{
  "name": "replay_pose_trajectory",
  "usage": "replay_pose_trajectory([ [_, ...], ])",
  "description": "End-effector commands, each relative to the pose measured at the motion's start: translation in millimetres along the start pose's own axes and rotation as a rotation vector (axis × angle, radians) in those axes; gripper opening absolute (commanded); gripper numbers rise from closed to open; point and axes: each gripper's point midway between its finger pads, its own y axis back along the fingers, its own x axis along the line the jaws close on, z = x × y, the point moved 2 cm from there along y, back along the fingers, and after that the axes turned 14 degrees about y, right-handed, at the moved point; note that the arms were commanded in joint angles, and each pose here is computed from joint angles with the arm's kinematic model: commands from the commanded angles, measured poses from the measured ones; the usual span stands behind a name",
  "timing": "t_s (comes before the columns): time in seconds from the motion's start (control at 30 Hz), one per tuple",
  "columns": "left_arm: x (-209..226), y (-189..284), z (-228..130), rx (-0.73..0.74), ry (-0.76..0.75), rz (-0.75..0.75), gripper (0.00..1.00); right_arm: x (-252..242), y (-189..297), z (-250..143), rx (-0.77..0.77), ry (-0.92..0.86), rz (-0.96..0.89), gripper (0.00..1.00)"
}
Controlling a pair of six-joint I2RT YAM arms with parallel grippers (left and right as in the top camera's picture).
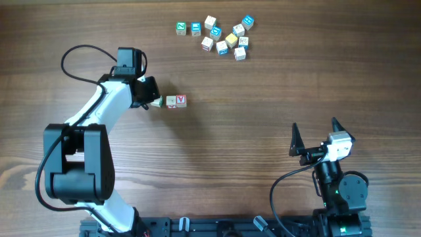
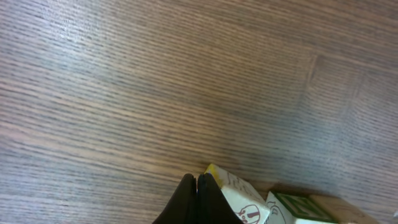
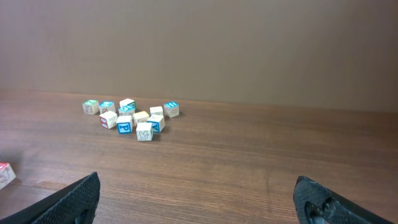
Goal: Form a horizontal line
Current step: 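Lower the white block against the row and open the left gripper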
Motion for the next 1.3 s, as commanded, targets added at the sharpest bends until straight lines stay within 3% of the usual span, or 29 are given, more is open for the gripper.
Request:
replay_pose_trajectory([
  [0.0,2,-3,-8,0.035,0.001,0.007,0.04,-1,0,1,-0.006,0.011,-0.002,1.0],
  [1.27,-10,-2,-22,0.093,-0.016,-0.043,0.04,-1,0,1,-0.006,0.011,-0.002,1.0],
])
